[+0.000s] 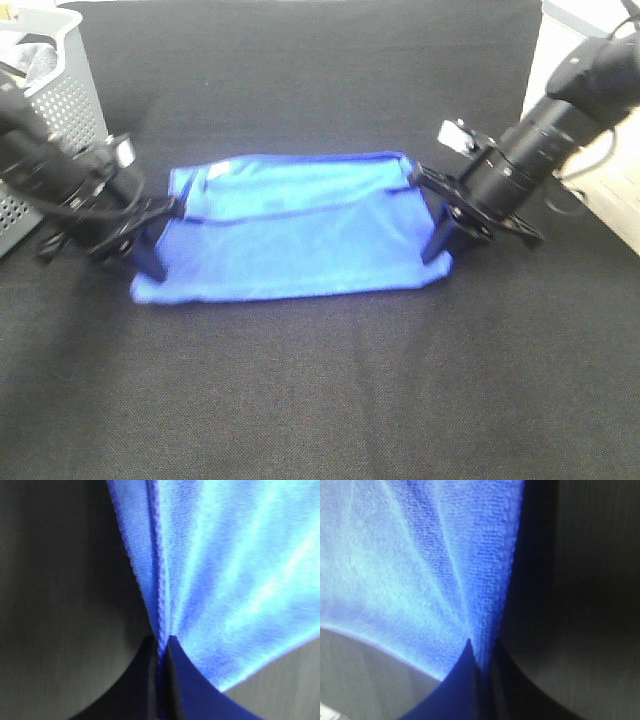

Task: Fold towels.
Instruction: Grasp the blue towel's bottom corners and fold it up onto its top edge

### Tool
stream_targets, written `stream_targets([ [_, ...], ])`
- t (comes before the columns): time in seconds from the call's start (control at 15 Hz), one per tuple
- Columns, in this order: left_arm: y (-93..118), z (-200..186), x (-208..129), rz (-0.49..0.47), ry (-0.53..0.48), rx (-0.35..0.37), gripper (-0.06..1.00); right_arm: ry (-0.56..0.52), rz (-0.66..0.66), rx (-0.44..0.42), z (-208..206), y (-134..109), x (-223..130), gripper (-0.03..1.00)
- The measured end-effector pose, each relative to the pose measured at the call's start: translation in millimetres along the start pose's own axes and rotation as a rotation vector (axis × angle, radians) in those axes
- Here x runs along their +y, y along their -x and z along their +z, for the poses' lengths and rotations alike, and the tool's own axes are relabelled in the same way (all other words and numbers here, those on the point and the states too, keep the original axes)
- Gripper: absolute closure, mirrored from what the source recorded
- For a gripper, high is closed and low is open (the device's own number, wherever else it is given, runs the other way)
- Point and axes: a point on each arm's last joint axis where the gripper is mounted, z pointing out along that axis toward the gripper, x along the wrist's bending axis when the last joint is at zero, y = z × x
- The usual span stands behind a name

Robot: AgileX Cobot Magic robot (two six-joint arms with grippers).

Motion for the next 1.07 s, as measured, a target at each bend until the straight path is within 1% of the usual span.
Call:
stream_targets([
  [0.07, -2.6, -3.0, -13.0, -0.002, -0.021, 0.01, 0.94, -0.004, 0.005, -0.009, -1.7, -0.2, -12.7, 0.97],
  [0.13, -2.6, -3.0, -13.0, -0.002, -0.021, 0.01, 0.94, -0.004, 0.005, -0.009, -1.7, -0.2, -12.7, 0.97],
  [0.2, -4.8, -7.0, -24.7, 0.004, -0.037, 0.022, 0.94, -0.009, 0.009, -0.018, -1.6, 2.0, -25.5, 0.97],
  [0.27, -9.3, -10.9, -44.4, 0.007, -0.069, 0.04, 0.94, -0.024, 0.023, -0.039, 1.0, 7.1, -51.0, 0.97],
  [0.33, -9.3, -10.9, -44.4, 0.007, -0.069, 0.04, 0.94, -0.024, 0.023, -0.039, 1.0, 7.1, -51.0, 0.97],
  [0.47, -10.1, -15.8, -54.6, 0.007, -0.074, 0.043, 0.94, -0.022, 0.016, -0.046, -0.8, 8.5, -62.8, 0.97],
  [0.53, -8.3, -20.5, -54.1, 0.013, -0.053, 0.041, 0.94, -0.018, 0.014, -0.044, -2.0, 7.7, -62.8, 0.97],
  [0.67, -4.3, -26.0, -46.2, 0.019, -0.021, 0.037, 0.94, 0.01, -0.001, -0.04, -7.1, 4.0, -55.1, 0.97],
  [0.8, 2.5, -34.0, -31.7, 0.005, 0.032, 0.027, 0.94, 0.072, -0.039, -0.037, -19.1, -4.3, -38.2, 0.97],
  [0.93, 7.8, -38.4, -14.1, 0.001, 0.078, 0.025, 0.94, 0.143, -0.09, -0.033, -33.6, -15.1, -13.3, 0.97],
  [1.07, 11.2, -33.9, 10.8, 0.006, 0.118, 0.027, 0.94, 0.175, -0.138, -0.022, -37.8, -22.9, 19.6, 0.97],
])
